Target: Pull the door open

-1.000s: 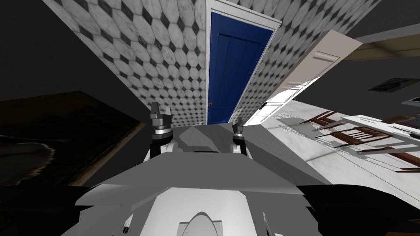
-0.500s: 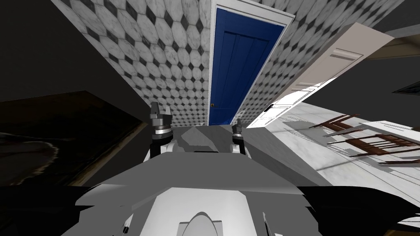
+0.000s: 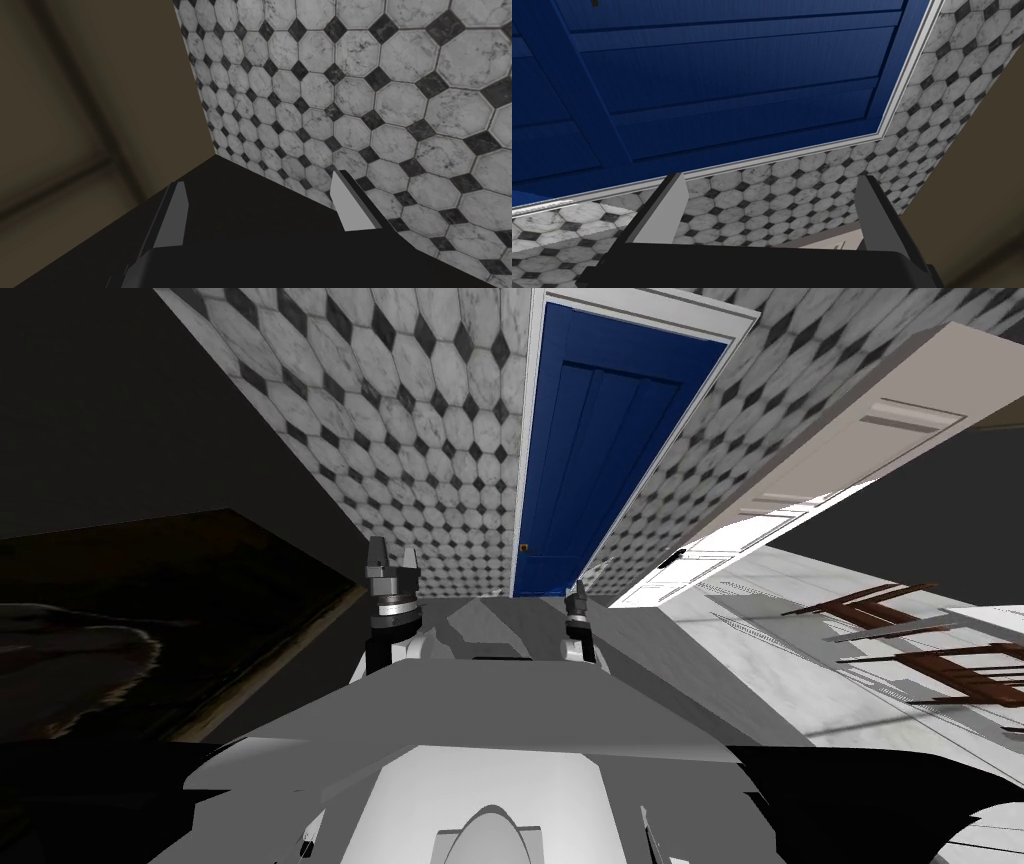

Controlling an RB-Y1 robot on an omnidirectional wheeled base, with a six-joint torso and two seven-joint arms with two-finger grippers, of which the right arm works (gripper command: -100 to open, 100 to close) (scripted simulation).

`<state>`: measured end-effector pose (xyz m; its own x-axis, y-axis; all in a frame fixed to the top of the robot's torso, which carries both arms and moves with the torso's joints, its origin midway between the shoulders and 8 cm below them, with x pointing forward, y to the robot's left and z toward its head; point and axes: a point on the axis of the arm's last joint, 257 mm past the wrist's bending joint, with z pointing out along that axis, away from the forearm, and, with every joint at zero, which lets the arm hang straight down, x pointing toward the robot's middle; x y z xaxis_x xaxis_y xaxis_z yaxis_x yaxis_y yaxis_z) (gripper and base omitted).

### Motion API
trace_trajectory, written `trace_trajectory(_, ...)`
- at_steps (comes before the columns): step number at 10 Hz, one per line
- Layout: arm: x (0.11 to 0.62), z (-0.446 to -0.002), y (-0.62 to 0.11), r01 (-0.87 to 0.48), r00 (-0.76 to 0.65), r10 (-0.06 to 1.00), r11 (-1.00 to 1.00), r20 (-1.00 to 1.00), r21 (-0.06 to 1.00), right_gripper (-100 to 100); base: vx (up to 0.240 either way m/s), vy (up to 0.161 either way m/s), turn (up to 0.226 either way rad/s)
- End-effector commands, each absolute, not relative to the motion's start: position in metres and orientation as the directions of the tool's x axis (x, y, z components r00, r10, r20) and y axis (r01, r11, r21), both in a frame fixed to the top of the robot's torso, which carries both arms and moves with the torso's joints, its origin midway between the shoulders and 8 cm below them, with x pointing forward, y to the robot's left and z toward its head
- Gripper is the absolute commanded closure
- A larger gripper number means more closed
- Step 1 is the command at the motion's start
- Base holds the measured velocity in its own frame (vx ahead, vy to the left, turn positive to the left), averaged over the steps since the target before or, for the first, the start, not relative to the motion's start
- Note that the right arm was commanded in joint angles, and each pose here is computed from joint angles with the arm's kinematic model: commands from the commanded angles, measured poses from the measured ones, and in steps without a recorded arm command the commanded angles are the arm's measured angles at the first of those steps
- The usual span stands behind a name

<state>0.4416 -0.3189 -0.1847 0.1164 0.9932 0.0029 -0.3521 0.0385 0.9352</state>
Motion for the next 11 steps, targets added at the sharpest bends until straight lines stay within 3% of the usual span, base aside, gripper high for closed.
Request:
trace_trajectory(1, 0.443, -0.192, -0.321, -0.343, 0.119, 0.993, 0.039, 0.003, 0.939, -100, 0.075, 0.002, 0.034)
trace_trajectory(11, 0.459, -0.265, -0.35, -0.235, 0.163, 0.987, 0.039, 0.0, 0.971, -100, 0.099, -0.001, 0.111)
